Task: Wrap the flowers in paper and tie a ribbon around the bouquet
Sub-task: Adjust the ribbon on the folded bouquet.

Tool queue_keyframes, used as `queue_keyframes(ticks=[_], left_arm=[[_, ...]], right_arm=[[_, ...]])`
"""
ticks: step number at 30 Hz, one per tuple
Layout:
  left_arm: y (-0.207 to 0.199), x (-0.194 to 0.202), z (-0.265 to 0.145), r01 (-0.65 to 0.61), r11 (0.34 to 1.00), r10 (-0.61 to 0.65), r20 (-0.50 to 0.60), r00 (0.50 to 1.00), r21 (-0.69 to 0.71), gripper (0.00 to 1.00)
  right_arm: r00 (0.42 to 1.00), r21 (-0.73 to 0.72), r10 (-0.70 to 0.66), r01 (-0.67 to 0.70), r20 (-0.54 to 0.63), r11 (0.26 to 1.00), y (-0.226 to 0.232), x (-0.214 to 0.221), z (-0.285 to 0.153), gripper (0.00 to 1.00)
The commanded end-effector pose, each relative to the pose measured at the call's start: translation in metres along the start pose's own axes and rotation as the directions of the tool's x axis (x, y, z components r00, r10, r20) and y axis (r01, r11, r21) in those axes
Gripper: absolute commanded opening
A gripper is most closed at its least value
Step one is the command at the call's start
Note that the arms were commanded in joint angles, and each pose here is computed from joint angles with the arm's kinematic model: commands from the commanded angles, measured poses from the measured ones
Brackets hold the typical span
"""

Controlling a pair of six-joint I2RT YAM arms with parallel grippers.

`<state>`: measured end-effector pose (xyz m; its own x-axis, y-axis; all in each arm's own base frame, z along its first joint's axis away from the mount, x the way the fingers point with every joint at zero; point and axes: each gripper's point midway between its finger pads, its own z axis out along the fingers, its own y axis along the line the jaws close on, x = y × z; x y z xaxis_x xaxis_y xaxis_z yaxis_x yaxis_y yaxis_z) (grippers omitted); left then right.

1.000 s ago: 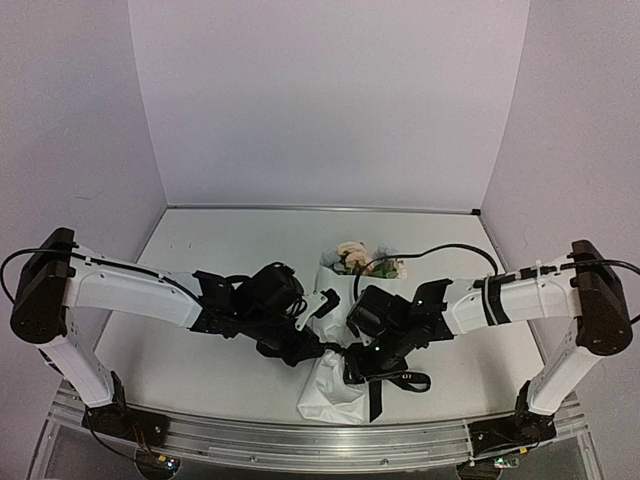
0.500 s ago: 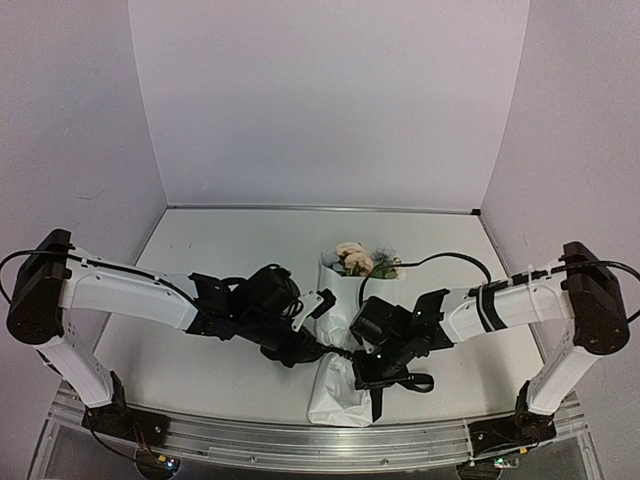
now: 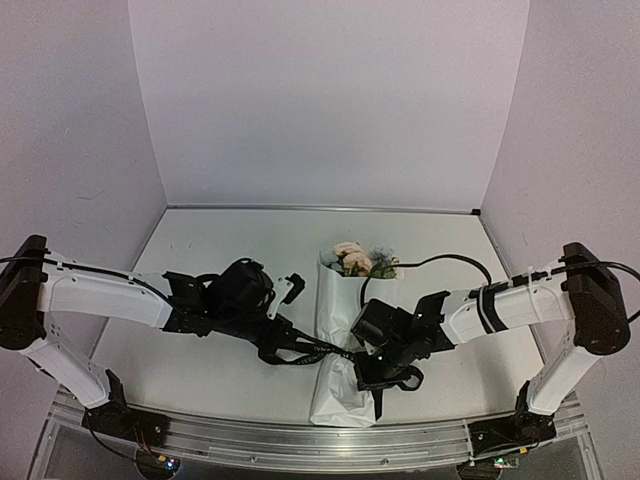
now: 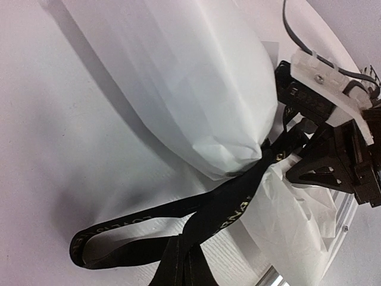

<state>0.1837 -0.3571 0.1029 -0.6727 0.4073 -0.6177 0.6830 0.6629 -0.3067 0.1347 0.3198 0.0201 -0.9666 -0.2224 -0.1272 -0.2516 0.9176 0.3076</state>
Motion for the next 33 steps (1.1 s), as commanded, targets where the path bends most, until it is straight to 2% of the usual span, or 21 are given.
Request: queue_keyframes(ticks=[1,7,16,17,22,25,29,33], left_arm=[[0.023,-0.014,-0.014,0.076,0.995,-0.070,0.082,0.994,-0.066,0.00],[0.048,-0.011,-0.021,0.146,0.983,-0.135,0.105,0.985,-0.110,0.00],[0.054,-0.004,-0.018,0.171,0.979,-0.161,0.096,0.982,-0.114,0.00],[0.053,-0.004,-0.018,0.171,0.979,-0.160,0.096,0.982,-0.108,0.00],[0.042,-0.006,-0.015,0.146,0.988,-0.141,0.078,0.987,-0.057,0.00],[0.039,-0.009,-0.013,0.135,0.990,-0.132,0.071,0.989,-0.044,0.00],[0.038,-0.010,-0.012,0.131,0.990,-0.128,0.068,0.989,-0.041,0.00],[0.037,-0.010,-0.010,0.130,0.991,-0.127,0.062,0.990,-0.041,0.00]], right_arm=[[1.000,0.056,-0.007,0.006,0.015,0.998,-0.013,0.003,-0.007,0.07],[1.000,0.070,-0.011,0.010,0.013,0.997,-0.018,0.005,-0.009,0.08],[0.999,0.086,-0.036,0.035,0.016,0.996,-0.022,0.006,-0.015,0.11],[0.999,0.083,-0.038,0.037,0.012,0.996,-0.021,0.006,-0.016,0.14],[0.997,0.060,-0.081,0.080,0.011,0.995,-0.013,0.005,-0.032,0.46],[0.991,0.068,-0.128,0.125,0.040,0.990,-0.016,0.004,-0.050,0.60],[0.979,0.100,-0.186,0.178,0.078,0.979,-0.031,0.007,-0.067,0.70],[0.970,0.136,-0.222,0.209,0.094,0.968,-0.048,0.012,-0.071,0.70]])
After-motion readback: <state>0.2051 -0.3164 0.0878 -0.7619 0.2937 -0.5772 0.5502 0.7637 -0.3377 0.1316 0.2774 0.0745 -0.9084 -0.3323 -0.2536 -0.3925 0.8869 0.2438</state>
